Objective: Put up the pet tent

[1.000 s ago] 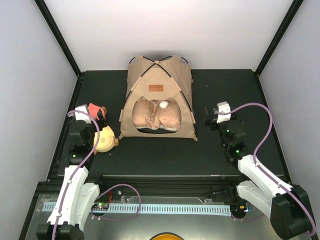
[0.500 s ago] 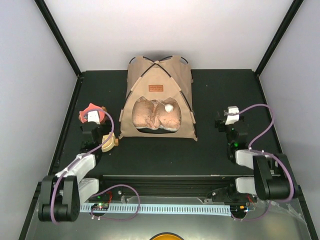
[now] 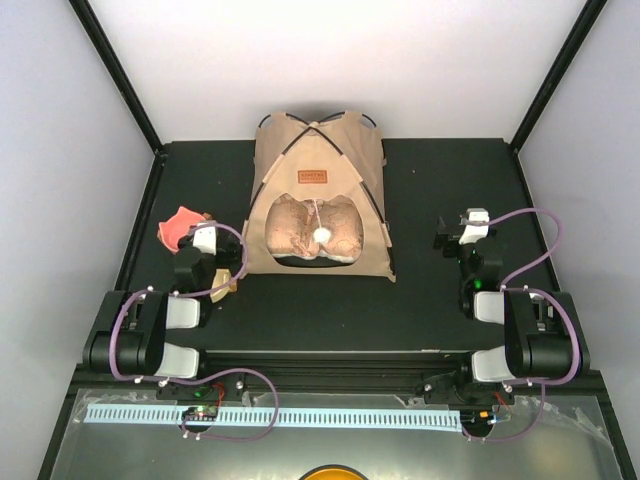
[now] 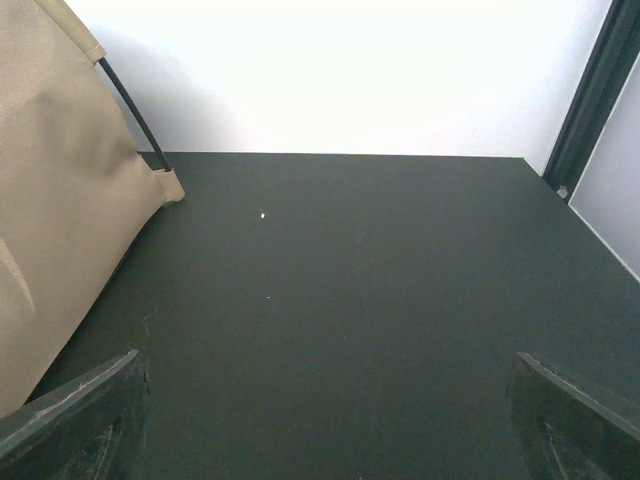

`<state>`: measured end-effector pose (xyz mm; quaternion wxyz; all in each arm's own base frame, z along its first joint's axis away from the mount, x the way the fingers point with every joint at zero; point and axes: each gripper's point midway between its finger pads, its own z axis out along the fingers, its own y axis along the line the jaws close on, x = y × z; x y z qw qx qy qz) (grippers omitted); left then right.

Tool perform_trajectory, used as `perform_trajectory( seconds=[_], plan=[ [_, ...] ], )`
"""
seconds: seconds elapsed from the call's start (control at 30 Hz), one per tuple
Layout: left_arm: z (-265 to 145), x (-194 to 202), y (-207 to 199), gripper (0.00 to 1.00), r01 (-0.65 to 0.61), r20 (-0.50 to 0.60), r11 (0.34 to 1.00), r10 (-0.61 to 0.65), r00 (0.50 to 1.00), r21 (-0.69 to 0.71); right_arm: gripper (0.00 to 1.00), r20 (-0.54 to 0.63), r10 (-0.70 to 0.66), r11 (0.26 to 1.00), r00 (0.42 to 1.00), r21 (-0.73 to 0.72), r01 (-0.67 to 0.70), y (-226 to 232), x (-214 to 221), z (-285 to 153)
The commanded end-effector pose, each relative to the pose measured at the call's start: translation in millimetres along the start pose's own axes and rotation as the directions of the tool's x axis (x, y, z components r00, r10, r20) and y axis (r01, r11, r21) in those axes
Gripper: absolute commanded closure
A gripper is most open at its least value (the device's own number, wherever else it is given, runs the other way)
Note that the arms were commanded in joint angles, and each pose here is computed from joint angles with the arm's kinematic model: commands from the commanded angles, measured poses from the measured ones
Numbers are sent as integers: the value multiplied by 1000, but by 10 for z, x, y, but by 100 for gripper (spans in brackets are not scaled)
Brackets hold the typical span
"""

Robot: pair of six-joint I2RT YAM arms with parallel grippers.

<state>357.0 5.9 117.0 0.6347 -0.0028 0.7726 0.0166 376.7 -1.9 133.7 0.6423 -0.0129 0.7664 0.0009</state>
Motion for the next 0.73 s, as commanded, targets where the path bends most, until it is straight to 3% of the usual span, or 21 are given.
perform_trajectory(
  seconds=[0.0, 0.1, 0.23, 0.7],
  plan=[
    [139, -419, -115, 1, -57, 97, 998, 55, 994, 21, 0, 70, 3, 1000, 998, -2, -3, -5, -215, 17],
    [121, -446, -90, 1, -60, 137, 998, 59, 989, 5, 0, 66, 4, 1000, 998, -1, -4, -8, -209, 19],
    [193, -383, -82, 1, -34, 46, 999, 34, 998, 5, 0, 68, -1, 1000, 998, -1, 1, 2, -214, 21],
    [187, -402, -92, 1, -40, 59, 999, 39, 998, 9, 0, 67, -7, 1000, 998, 4, 7, 16, -210, 21]
  ],
)
